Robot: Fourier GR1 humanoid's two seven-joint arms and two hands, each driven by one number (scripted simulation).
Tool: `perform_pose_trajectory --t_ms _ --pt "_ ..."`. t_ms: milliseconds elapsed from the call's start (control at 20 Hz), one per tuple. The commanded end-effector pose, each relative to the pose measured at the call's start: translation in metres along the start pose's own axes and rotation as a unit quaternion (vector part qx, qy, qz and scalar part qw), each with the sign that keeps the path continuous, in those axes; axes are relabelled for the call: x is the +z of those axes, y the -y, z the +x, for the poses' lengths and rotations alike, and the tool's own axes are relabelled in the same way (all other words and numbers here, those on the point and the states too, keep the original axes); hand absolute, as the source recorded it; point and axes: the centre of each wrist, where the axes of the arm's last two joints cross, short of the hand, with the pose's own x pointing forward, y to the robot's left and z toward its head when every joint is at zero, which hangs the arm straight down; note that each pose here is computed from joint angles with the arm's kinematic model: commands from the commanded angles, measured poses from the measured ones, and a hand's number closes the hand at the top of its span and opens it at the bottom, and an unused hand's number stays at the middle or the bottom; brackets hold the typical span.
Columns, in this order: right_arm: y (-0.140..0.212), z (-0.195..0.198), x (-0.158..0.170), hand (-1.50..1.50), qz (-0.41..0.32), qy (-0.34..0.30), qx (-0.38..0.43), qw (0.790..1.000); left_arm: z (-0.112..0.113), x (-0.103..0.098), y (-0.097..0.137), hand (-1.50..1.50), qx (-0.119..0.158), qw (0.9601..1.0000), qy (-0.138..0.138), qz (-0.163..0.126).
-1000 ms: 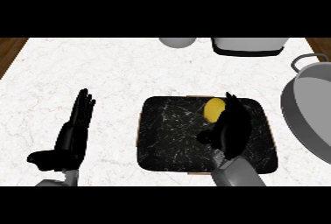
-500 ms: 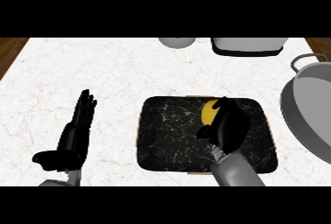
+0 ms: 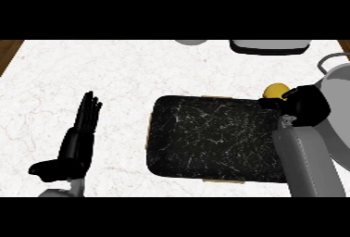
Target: Pick the lemon from the tray and place it in the pot
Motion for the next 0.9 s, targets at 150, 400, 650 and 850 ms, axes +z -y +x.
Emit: perform_pose_trajectory --t_ms 150,400,650,850 --pt "0.063 0.007 -0.115 1.5 -0.059 -0.19 0.019 0.98 0.004 -0.002 0.008 0.0 0.003 0.9995 0.013 -0.03" --pt "0.11 0.024 -0.154 1.5 -0.159 -0.205 0.044 0.965 0.008 -0.008 0.025 0.0 0.011 0.9982 0.02 -0.056" --pt "0.137 0.028 -0.177 1.5 -0.223 -0.242 0.095 0.94 0.011 -0.012 0.021 0.0 0.002 0.997 0.02 -0.075" --pt "0.154 0.034 -0.187 1.5 -0.254 -0.281 0.12 0.918 0.013 -0.014 0.033 0.0 0.013 0.9968 0.023 -0.076"
